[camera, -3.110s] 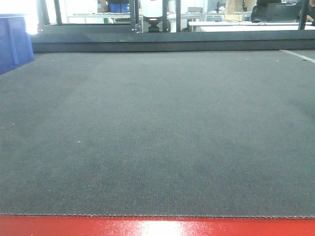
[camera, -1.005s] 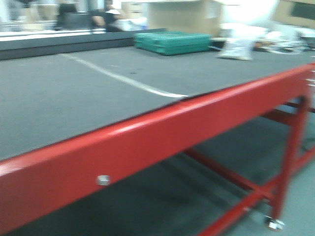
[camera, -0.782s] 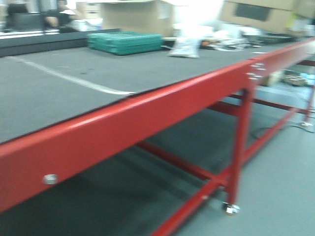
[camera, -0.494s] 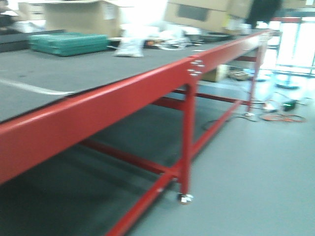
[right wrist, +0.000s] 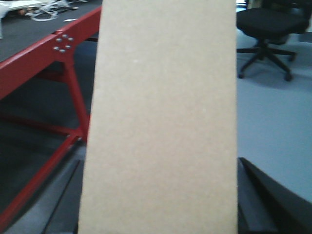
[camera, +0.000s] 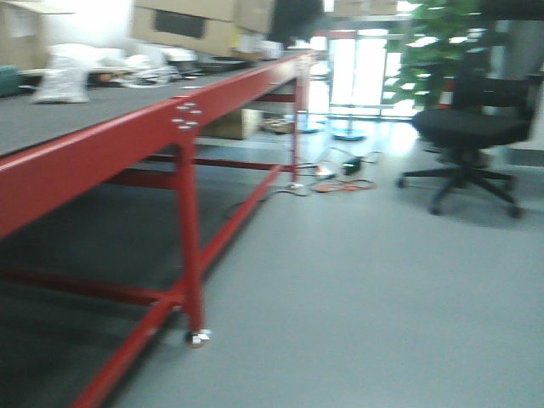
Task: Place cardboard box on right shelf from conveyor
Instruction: 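Drive the base to the steel shelf rack holding the box in the right gripper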
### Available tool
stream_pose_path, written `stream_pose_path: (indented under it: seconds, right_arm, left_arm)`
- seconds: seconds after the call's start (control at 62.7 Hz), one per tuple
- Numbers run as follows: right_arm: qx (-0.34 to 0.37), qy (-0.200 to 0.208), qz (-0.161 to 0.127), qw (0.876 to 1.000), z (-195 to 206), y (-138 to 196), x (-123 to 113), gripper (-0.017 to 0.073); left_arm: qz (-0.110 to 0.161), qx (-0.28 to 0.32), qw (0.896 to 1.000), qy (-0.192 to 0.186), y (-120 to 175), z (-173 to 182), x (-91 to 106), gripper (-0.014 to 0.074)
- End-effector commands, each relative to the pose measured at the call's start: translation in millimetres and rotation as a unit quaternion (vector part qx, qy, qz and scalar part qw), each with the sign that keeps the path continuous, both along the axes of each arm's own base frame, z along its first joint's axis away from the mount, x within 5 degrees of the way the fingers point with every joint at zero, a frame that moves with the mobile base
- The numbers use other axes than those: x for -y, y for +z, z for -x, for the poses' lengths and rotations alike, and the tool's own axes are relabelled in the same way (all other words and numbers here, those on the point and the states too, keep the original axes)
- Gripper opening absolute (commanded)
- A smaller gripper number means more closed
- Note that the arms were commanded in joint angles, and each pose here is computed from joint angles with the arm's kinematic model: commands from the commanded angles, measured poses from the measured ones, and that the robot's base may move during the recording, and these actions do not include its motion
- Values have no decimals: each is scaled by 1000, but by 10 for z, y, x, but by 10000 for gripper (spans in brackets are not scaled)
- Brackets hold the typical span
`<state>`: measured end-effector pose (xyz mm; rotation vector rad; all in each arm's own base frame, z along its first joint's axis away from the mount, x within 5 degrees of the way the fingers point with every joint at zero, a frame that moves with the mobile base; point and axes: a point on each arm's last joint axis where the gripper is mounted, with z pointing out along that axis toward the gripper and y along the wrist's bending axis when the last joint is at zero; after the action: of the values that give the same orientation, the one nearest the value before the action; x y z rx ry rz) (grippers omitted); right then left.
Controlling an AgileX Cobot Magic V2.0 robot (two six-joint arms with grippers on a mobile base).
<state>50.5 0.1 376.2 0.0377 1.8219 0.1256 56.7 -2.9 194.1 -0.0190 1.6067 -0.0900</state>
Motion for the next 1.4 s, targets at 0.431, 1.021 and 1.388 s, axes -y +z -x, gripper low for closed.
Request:
stream_pose_path:
  seconds: [0.431,1.021,1.388]
  right_arm:
    - [56,1,3,998,-6,163,-1,230]
    - [57,1,3,998,0,164,0,230]
    - [57,1,3,998,0,164,0,230]
  left_arm:
    - [7,51,999,6,96,12,-10,-119]
    - [7,51,999,6,96,12,-10,-119]
    - [7,51,999,6,96,12,-9,-119]
